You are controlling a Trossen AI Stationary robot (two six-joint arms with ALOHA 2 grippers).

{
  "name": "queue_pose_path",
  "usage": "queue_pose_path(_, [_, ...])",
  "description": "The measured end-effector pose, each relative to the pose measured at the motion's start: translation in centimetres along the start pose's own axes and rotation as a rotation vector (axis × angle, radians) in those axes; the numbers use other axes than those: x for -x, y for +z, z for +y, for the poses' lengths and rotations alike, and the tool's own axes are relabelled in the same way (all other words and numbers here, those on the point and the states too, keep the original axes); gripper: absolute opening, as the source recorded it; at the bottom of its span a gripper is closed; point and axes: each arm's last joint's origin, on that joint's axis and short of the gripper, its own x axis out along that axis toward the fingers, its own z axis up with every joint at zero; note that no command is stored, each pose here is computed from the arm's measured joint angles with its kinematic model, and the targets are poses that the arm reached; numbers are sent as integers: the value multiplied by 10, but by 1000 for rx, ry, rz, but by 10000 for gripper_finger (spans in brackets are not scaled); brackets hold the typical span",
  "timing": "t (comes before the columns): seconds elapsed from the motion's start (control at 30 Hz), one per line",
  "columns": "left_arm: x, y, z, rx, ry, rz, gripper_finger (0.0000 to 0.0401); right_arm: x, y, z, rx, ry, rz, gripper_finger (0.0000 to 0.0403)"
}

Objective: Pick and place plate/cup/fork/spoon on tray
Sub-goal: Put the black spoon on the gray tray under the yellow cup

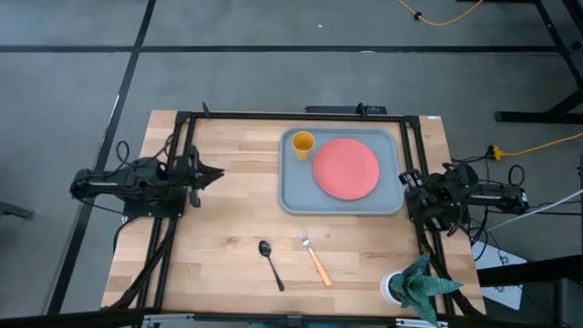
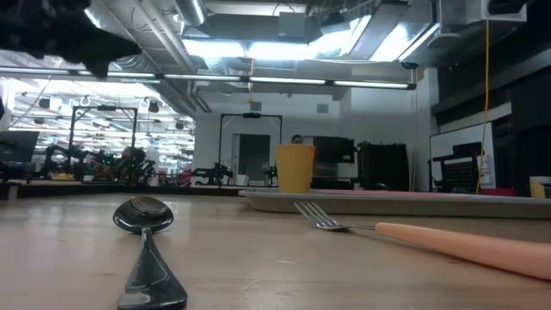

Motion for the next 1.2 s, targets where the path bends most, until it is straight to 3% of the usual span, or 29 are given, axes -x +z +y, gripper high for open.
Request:
queue_pose_path(0.2, [-7, -24, 1, 66, 21, 58, 41, 0, -1, -6, -9, -197, 0, 94])
queue_pose_path(0.3, [-10, -30, 0, 84, 7, -5, 41, 2, -1, -10, -10, -334, -9, 94])
queue_pose_path(0.4, [-14, -44, -1, 91, -17, -19, 41, 2, -1, -12, -10, -399, -11, 94])
queue_pose_path(0.63, [-14, -44, -1, 107, -10, -16, 41, -10, 12, -22, -56, -412, 14, 94])
queue_pose_path(0.83, [-14, -44, -1, 101, -10, -10, 41, -46, 18, -55, -183, -424, 229, 94])
queue_pose_path(1.07, [-14, -44, -1, 79, -8, -9, 41, -104, -10, -100, -421, -411, 503, 94])
queue_pose_path(1.2, [-14, -44, -1, 78, -7, -9, 41, -137, -35, -118, -454, -376, 582, 94])
